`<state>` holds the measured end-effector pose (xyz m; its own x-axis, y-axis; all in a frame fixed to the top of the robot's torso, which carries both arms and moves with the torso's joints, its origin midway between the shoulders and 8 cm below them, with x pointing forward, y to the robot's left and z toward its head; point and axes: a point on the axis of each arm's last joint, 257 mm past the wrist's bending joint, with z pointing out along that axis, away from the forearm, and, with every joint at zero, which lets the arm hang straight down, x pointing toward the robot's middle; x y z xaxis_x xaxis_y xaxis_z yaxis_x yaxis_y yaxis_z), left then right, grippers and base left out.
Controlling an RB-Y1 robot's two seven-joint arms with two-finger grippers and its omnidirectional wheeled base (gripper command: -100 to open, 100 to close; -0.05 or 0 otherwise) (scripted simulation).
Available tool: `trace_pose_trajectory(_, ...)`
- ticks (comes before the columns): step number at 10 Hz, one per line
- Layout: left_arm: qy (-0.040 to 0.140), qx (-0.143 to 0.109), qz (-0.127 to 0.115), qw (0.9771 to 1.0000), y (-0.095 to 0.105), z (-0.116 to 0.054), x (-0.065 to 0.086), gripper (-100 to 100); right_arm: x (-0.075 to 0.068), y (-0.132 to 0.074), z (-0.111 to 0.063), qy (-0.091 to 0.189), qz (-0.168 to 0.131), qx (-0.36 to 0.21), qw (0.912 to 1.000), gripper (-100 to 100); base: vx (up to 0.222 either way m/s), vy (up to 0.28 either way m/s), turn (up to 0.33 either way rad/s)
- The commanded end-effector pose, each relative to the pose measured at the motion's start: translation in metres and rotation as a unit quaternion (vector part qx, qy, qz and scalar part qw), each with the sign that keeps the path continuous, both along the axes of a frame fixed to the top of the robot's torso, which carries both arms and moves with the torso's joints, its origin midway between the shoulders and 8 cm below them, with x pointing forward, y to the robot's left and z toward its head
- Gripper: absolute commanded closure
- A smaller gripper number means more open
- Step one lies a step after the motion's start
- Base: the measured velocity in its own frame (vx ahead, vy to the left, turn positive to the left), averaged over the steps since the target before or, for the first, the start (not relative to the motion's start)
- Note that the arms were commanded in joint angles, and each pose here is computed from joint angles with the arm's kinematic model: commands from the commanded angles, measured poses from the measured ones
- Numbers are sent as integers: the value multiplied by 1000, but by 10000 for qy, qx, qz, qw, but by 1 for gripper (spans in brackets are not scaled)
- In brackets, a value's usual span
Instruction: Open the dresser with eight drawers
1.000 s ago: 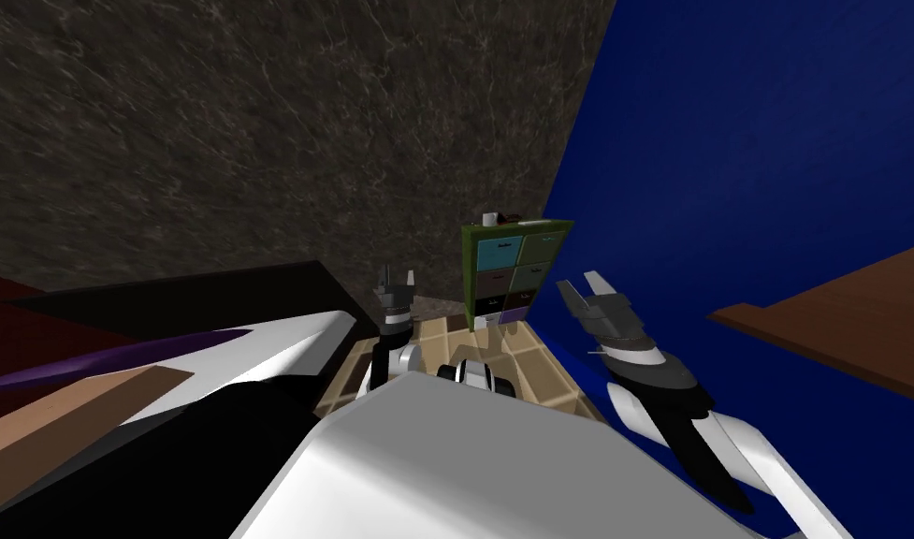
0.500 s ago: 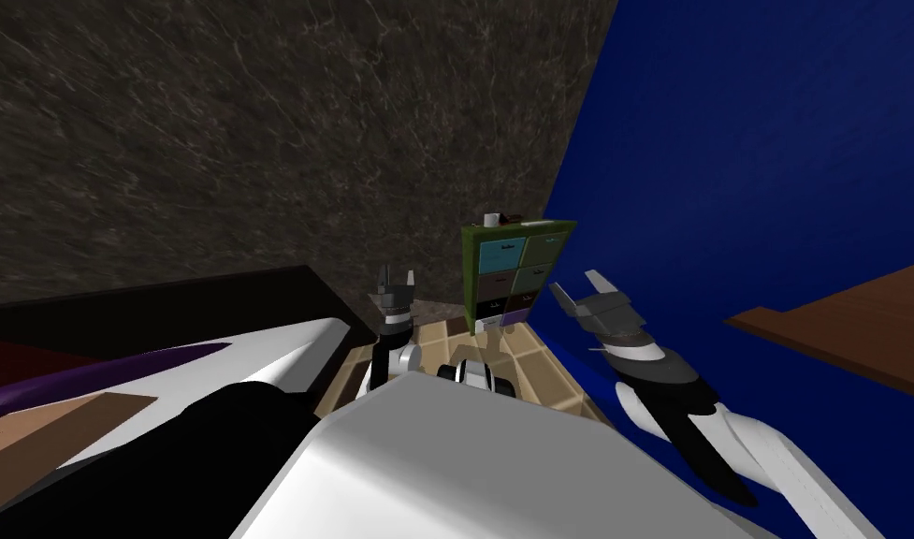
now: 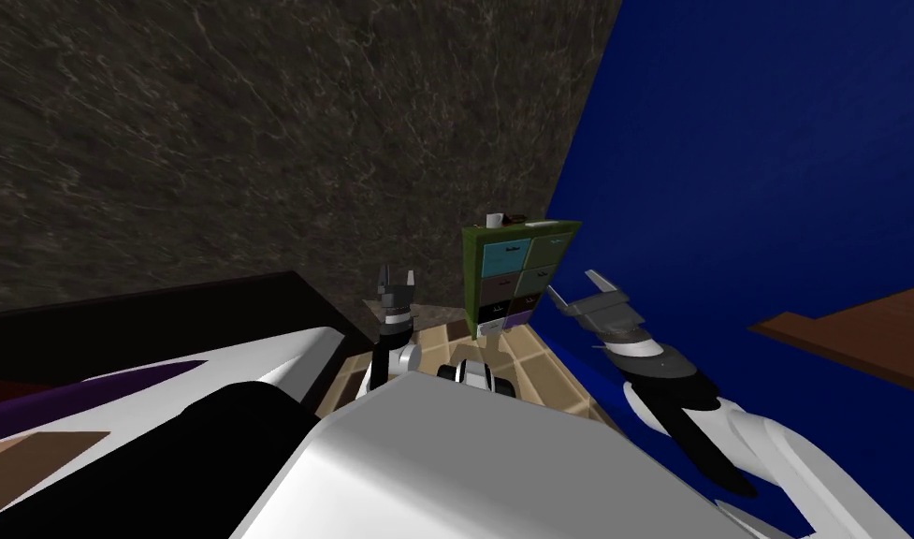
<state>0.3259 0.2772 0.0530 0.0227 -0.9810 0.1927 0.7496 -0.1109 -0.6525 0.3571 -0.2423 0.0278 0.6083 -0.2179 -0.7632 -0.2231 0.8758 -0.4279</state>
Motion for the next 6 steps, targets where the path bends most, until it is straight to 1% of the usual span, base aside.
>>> trace_pose_trajectory(1, 0, 0, 0, 10000, 0, 0, 0, 0, 8, -5, -8, -131, -382, -690, 9968, -100, 97, 69, -40)
trace_pose_trajectory(2, 0, 0, 0, 10000, 0, 0, 0, 0, 9, -5, -9, -134, -403, -737, 9964, -100, 76, 59, -21)
trace_pose_trajectory(4, 0, 0, 0, 10000, 0, 0, 0, 0, 18, -13, -16, -253, -761, -1391, 9870, -100, 94, 75, -46)
trace_pose_trajectory(5, 0, 0, 0, 10000, 0, 0, 0, 0, 18, -12, -17, -276, -806, -1487, 9852, -100, 108, 69, -17)
trace_pose_trajectory(6, 0, 0, 0, 10000, 0, 0, 0, 0, 23, -17, -22, -345, -992, -1838, 9773, -100, 94, 83, -20)
